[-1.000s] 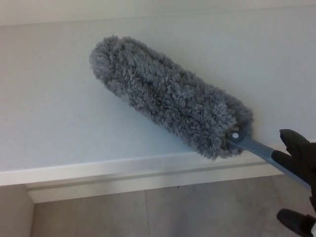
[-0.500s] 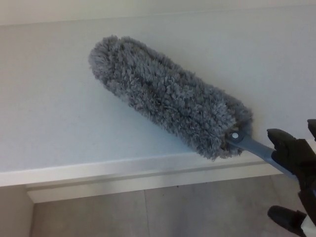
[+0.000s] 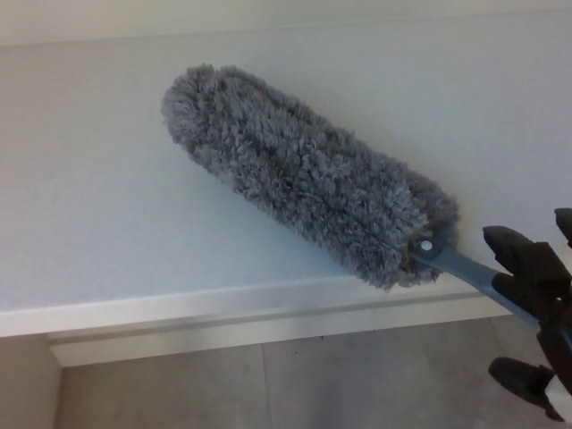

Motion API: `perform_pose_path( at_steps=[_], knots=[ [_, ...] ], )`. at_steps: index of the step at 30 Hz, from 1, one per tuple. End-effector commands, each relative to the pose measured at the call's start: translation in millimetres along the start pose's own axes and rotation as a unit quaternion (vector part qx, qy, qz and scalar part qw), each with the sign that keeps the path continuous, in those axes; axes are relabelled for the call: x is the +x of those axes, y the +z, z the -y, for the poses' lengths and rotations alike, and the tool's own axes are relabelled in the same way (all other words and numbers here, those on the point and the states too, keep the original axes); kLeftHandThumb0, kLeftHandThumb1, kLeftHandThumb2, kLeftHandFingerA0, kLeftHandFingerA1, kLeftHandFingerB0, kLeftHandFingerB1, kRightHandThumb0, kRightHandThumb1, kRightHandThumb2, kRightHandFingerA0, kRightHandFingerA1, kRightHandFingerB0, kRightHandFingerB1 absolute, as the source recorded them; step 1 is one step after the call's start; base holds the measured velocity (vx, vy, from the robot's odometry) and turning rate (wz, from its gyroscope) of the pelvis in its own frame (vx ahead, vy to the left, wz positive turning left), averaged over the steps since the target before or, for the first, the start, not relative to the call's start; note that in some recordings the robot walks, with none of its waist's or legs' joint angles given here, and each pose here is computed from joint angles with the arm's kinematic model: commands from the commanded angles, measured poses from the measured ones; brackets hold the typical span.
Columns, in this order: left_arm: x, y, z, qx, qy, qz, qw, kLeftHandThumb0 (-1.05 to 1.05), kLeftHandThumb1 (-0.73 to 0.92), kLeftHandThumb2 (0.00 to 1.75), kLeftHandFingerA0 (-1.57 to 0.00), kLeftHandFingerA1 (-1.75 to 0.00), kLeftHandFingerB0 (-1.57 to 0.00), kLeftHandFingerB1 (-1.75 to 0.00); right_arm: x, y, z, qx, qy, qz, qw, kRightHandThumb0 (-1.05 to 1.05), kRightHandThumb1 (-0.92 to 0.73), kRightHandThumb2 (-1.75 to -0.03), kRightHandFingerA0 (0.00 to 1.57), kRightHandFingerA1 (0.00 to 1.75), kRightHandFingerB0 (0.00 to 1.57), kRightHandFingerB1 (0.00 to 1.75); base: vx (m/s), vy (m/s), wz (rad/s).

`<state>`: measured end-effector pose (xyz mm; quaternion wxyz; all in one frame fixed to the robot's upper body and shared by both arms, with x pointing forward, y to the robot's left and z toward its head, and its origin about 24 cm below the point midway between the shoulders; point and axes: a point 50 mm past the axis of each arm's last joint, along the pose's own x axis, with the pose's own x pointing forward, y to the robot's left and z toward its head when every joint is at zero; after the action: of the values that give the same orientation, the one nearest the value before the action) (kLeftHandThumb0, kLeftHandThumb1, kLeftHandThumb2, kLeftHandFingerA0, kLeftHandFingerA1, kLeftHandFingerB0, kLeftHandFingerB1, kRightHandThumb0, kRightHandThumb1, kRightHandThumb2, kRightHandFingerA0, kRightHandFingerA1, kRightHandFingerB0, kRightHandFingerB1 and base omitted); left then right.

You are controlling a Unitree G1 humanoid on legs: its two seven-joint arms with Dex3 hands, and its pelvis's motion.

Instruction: Pick up a grey duster using the right hand and walk towards the window and then clean the window using the duster

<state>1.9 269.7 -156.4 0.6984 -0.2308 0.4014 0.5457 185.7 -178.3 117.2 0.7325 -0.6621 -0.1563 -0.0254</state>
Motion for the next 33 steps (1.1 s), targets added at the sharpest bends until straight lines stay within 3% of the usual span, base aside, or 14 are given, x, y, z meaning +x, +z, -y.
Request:
perform_pose_path(
  at_steps=[1, 2, 5, 6, 7, 9, 10, 11, 12, 13, 20, 24, 32, 33],
  knots=[
    [-0.6, 12.7, -7.2, -0.015, 0.008, 0.064, 0.998, -0.19, 0.67, 0.78, -1.0, -1.18, -0.87, -0.91, 4.2, -14.5, 3.5, -0.03, -0.002, -0.026, 0.999, -0.57, -0.54, -0.59, 0.02, 0.29, 0.19, 0.31, 0.0, 0.0, 0.0],
    [-0.7, 12.4, -7.2, -0.018, 0.011, 0.064, 0.998, -0.19, 0.67, 0.79, -1.03, -1.19, -0.89, -0.92, 5.5, -16.2, 4.8, -0.034, -0.009, -0.026, 0.999, -0.65, -0.4, -0.79, 0.01, 0.3, 0.14, 0.44, 0.0, 0.0, 0.0],
    [-0.8, 13.2, -7.0, -0.012, 0.015, 0.068, 0.998, -0.2, 0.69, 0.75, -1.02, -1.17, -0.85, -0.87, 7.6, -19.5, 6.8, -0.032, -0.016, -0.031, 0.999, -0.64, -0.41, -0.79, 0.03, 0.28, 0.15, 0.44, 0.0, 0.0, 0.0],
    [-0.8, 13.5, -7.0, -0.012, 0.013, 0.069, 0.997, -0.18, 0.67, 0.79, -1.03, -1.17, -0.86, -0.87, 7.7, -19.3, 6.5, -0.036, -0.018, -0.03, 0.999, -0.61, -0.55, -0.57, 0.0, 0.38, 0.22, 0.31, 0.0, 0.0, 0.0],
    [-0.8, 13.8, -6.9, -0.014, 0.012, 0.07, 0.997, -0.17, 0.65, 0.82, -1.0, -1.21, -0.87, -0.89, 7.4, -18.4, 5.4, -0.037, -0.016, -0.028, 0.999, -0.63, -0.41, -0.8, 0.03, 0.31, 0.15, 0.44, 0.0, 0.0, 0.0],
    [-0.9, 14.0, -7.3, -0.016, 0.011, 0.071, 0.997, -0.18, 0.65, 0.8, -1.03, -1.2, -0.88, -0.9, 5.5, -15.6, 2.5, -0.034, -0.004, -0.024, 0.999, -0.63, -0.41, -0.8, 0.01, 0.29, 0.16, 0.45, 0.0, 0.0, 0.0],
    [-0.8, 13.9, -7.4, -0.018, 0.012, 0.07, 0.997, -0.18, 0.66, 0.79, -1.0, -1.17, -0.86, -0.89, 4.2, -13.0, 0.0, -0.022, 0.002, -0.022, 0.999, -0.57, -0.55, -0.57, 0.01, 0.37, 0.23, 0.3, 0.0, 0.0, 0.0],
    [-0.8, 13.9, -7.4, -0.018, 0.012, 0.07, 0.997, -0.18, 0.66, 0.79, -1.0, -1.17, -0.86, -0.89, 3.7, -11.9, -0.9, -0.017, 0.005, -0.022, 1.0, -0.57, -0.55, -0.57, 0.01, 0.37, 0.23, 0.3, 0.0, 0.0, 0.0],
    [-0.9, 13.1, -8.1, -0.018, 0.009, 0.068, 0.997, -0.15, 0.67, 0.83, -0.98, -1.17, -0.84, -0.88, 3.7, -9.9, -3.9, -0.017, 0.014, -0.021, 1.0, -0.62, -0.4, -0.78, 0.02, 0.32, 0.13, 0.43, 0.0, 0.0, 0.0],
    [-1.2, 11.9, -8.4, -0.018, 0.012, 0.066, 0.998, -0.17, 0.68, 0.78, -0.93, -1.16, -0.81, -0.84, 3.7, -8.5, -6.6, -0.019, 0.023, -0.019, 0.999, -0.62, -0.38, -0.81, 0.0, 0.32, 0.11, 0.43, 0.0, 0.0, 0.0],
    [-1.7, 9.7, -10.1, -0.017, 0.014, 0.062, 0.998, -0.15, 0.67, 0.81, -0.96, -1.17, -0.81, -0.85, 3.7, -9.0, -11.9, -0.024, 0.023, -0.016, 0.999, -0.65, -0.38, -0.8, 0.01, 0.32, 0.12, 0.45, 0.0, 0.0, 0.0],
    [-3.4, 7.9, -17.2, -0.011, 0.017, 0.068, 0.997, -0.14, 0.63, 0.89, -1.01, -1.19, -0.85, -0.91, 10.6, -26.2, -25.2, -0.064, 0.064, -0.05, 0.995, -0.67, -0.39, -0.8, 0.0, 0.29, 0.08, 0.36, 0.0, 0.0, 0.0],
    [-3.7, 7.3, -19.3, -0.014, 0.016, 0.068, 0.997, -0.16, 0.66, 0.83, -0.97, -1.17, -0.83, -0.88, 18.5, -36.9, -25.5, -0.081, 0.058, -0.073, 0.992, -0.66, -0.38, -0.78, 0.0, 0.27, 0.09, 0.35, 0.0, 0.0, 0.0],
    [-4.0, 7.1, -20.0, -0.003, 0.015, 0.07, 0.997, -0.15, 0.65, 0.84, -0.99, -1.18, -0.83, -0.89, 19.9, -37.0, -26.1, -0.082, 0.054, -0.07, 0.993, -0.57, -0.53, -0.61, 0.01, 0.26, 0.14, 0.28, 0.0, 0.0, 0.0]
  ],
)
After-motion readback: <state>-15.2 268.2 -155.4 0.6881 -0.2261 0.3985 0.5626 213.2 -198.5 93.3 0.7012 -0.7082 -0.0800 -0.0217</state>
